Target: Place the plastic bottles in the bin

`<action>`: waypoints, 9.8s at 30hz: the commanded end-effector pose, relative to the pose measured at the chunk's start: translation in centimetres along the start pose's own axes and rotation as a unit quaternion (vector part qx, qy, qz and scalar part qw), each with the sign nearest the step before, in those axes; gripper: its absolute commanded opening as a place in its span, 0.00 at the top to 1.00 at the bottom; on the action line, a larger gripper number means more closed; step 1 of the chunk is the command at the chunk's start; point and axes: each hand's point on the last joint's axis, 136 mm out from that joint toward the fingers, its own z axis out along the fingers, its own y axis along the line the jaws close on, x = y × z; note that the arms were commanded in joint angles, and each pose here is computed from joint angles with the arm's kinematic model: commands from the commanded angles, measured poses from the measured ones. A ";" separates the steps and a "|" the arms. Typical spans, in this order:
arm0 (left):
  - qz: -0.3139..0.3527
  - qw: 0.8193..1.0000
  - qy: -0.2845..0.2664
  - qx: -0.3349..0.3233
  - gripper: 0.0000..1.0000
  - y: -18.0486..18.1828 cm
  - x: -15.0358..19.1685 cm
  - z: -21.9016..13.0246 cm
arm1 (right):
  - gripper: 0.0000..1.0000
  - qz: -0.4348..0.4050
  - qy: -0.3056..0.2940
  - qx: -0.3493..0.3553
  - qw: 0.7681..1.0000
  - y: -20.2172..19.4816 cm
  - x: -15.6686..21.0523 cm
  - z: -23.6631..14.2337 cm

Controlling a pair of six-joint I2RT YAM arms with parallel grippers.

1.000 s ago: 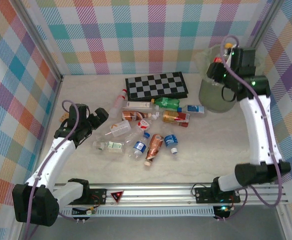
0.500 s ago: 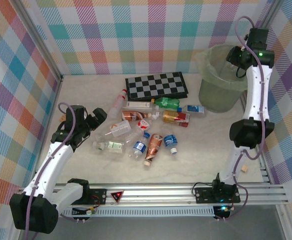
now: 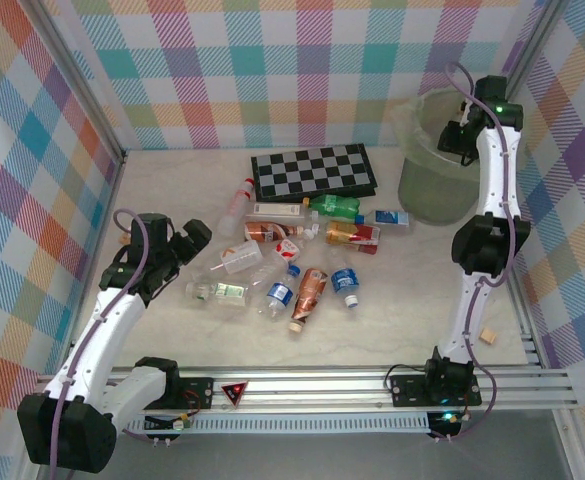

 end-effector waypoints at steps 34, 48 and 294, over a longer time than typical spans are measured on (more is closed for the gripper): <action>-0.126 0.988 -0.023 -0.083 0.00 5.7 -1.3 4.8 | 0.06 0.011 -0.084 -0.014 0.996 -0.2 -1.2 -12.8; -0.226 0.963 -0.097 -0.115 0.00 7.7 -5.2 10.3 | 0.06 0.011 -0.143 -0.075 0.987 2.1 -0.6 -20.0; -0.156 0.982 0.038 -0.096 0.05 1.8 15.5 3.3 | 0.01 -0.040 -0.076 -0.287 0.954 14.9 6.4 -19.4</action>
